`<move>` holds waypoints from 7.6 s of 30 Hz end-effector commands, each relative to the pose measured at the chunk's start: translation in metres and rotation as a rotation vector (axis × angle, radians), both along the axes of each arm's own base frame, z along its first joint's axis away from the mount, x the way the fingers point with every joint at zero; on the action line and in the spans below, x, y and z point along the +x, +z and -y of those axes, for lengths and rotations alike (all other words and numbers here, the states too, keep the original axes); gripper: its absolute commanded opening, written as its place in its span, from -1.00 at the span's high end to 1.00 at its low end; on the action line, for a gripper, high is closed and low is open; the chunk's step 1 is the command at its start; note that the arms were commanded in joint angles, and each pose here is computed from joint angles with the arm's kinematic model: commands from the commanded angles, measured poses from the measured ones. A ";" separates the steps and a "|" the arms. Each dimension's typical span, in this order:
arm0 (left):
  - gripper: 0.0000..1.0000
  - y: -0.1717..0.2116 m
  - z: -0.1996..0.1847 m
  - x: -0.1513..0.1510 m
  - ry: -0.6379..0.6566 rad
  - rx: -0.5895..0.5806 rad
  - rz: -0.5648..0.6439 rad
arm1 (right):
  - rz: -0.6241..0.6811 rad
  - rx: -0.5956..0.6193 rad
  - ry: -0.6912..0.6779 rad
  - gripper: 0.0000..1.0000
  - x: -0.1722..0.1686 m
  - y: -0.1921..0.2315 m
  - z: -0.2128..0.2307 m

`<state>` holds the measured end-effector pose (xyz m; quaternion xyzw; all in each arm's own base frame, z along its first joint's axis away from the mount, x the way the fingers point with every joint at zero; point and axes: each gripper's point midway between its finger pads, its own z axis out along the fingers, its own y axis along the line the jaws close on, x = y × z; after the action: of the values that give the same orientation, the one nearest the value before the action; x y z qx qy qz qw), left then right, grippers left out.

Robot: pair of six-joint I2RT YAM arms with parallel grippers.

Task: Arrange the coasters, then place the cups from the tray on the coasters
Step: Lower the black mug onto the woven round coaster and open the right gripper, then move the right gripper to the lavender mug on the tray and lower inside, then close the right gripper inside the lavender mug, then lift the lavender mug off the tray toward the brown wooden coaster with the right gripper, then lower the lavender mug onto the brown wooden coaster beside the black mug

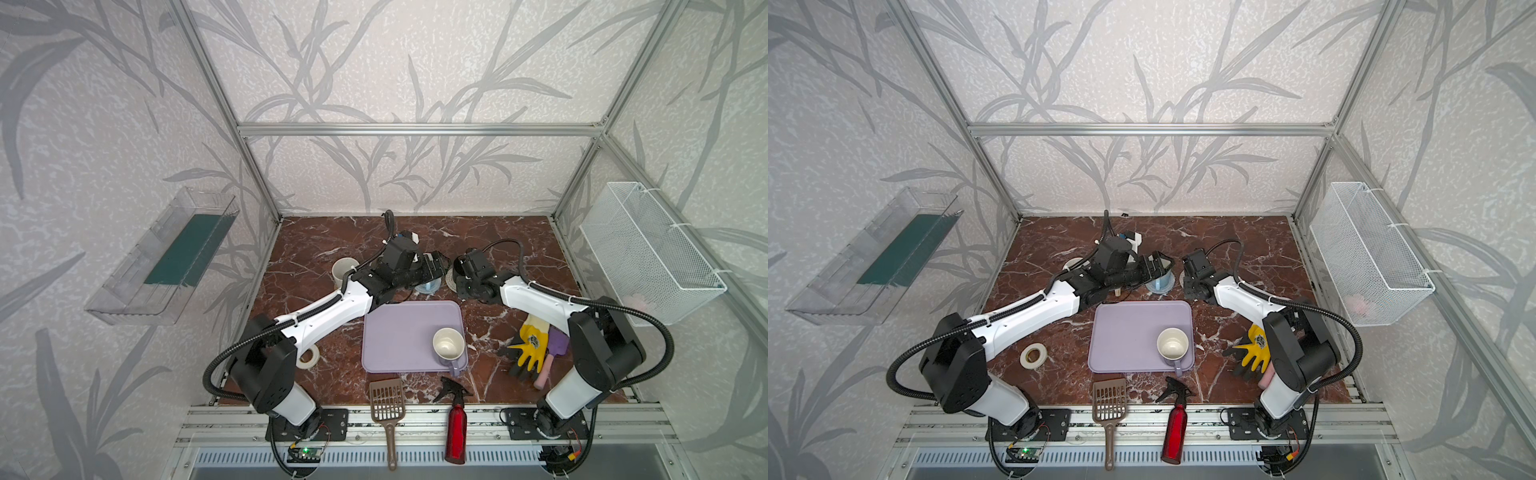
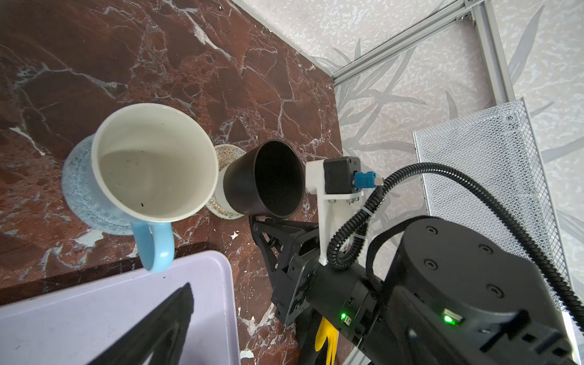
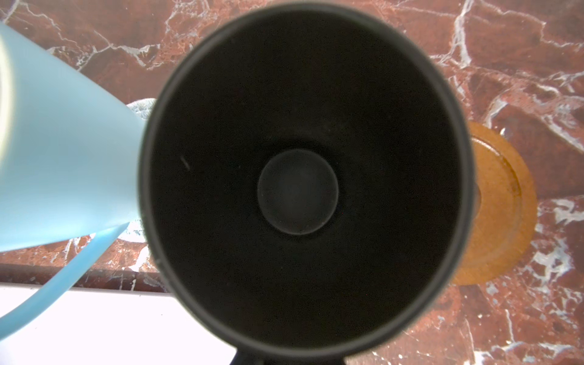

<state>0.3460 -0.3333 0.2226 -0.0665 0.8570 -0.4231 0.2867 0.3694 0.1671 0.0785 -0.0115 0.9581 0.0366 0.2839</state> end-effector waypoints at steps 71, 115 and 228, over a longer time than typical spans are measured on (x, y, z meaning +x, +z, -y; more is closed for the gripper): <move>-0.99 -0.106 -0.083 -0.161 -0.192 0.163 -0.280 | -0.129 0.014 0.471 -0.98 -0.245 -0.006 -0.067; -0.99 -0.102 -0.075 -0.156 -0.145 0.095 -0.294 | -0.003 -0.030 0.355 0.50 -0.234 -0.025 -0.061; -0.99 0.024 0.061 0.009 -0.164 0.093 0.043 | 0.106 0.069 -0.119 0.98 -0.005 0.094 0.106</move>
<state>0.3494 -0.3940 0.2400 0.0185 0.8718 -0.4132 0.2626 0.3367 0.0646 0.1417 0.0466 0.9588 0.0533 0.2751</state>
